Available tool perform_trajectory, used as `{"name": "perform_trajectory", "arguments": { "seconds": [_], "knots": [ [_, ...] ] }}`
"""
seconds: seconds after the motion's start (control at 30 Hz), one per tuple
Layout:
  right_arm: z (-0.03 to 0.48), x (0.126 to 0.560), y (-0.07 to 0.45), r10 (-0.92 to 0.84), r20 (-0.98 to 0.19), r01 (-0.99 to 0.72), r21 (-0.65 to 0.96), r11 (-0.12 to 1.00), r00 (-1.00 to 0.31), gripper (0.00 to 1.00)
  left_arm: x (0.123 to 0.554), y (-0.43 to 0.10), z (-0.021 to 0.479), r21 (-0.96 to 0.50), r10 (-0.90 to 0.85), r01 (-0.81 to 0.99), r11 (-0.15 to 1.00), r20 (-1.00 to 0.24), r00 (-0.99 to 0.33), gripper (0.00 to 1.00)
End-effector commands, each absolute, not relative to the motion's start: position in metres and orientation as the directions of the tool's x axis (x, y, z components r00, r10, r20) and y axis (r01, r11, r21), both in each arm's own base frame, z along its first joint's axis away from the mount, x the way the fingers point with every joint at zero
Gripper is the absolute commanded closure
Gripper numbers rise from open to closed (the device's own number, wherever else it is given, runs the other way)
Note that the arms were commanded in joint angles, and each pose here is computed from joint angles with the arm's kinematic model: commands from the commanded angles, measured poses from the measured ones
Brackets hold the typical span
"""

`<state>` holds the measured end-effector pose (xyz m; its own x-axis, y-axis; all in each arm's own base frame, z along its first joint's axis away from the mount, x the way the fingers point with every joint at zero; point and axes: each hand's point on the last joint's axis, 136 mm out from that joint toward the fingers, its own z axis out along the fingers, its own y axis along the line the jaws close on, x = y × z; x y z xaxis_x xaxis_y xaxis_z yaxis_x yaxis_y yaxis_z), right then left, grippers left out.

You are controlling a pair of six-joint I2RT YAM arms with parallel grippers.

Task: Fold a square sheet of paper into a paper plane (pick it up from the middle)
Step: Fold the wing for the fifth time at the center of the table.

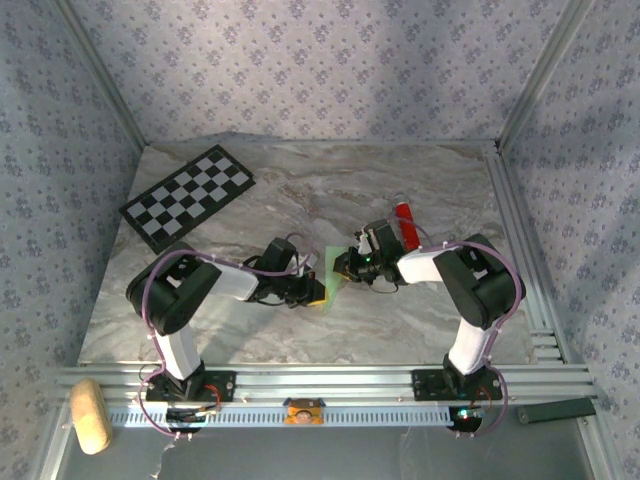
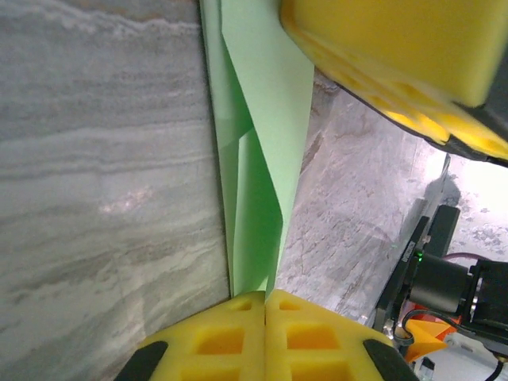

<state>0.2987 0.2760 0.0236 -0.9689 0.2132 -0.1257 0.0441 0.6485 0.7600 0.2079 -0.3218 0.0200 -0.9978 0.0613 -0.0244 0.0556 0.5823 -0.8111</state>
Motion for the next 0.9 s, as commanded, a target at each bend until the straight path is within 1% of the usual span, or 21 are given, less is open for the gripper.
{"name": "perform_trajectory", "arguments": {
  "seconds": [0.0,0.13,0.23,0.27,0.4,0.57,0.63,0.73,0.87],
  "knots": [
    [-0.006,0.284,0.266,0.217,-0.074,0.109,0.683,0.722,-0.973,0.85,0.179,-0.304,-0.007,-0.745,0.092,-0.013,0.667,0.099,-0.991,0.97],
    [-0.009,0.283,0.265,0.22,-0.07,0.116,0.676,0.728,-0.973,0.85,0.175,-0.306,-0.004,-0.758,0.117,-0.003,0.652,0.105,-0.988,0.96],
    [-0.01,0.283,0.264,0.221,-0.068,0.118,0.673,0.73,-0.973,0.85,0.172,-0.305,-0.005,-0.75,0.128,0.0,0.661,0.113,-0.985,0.9],
    [-0.01,0.283,0.264,0.219,-0.068,0.118,0.672,0.731,-0.973,0.85,0.171,-0.304,-0.005,-0.751,0.131,0.0,0.66,0.115,-0.985,0.9],
    [-0.011,0.283,0.263,0.224,-0.068,0.122,0.667,0.735,-0.972,0.85,0.169,-0.305,-0.001,-0.757,0.149,0.016,0.653,0.108,-0.983,0.91],
    [-0.012,0.282,0.262,0.222,-0.063,0.125,0.664,0.737,-0.973,0.86,0.166,-0.307,0.005,-0.772,0.184,0.041,0.635,0.099,-0.978,0.98],
    [-0.012,0.283,0.262,0.221,-0.063,0.124,0.663,0.738,-0.973,0.86,0.165,-0.307,0.005,-0.773,0.196,0.049,0.633,0.098,-0.976,0.97],
    [-0.012,0.283,0.262,0.222,-0.062,0.126,0.662,0.739,-0.973,0.86,0.165,-0.308,0.009,-0.78,0.21,0.065,0.622,0.086,-0.974,0.94],
    [-0.012,0.282,0.262,0.22,-0.064,0.124,0.661,0.74,-0.973,0.87,0.165,-0.309,0.014,-0.784,0.222,0.085,0.615,0.069,-0.973,0.94]
  ]
}}
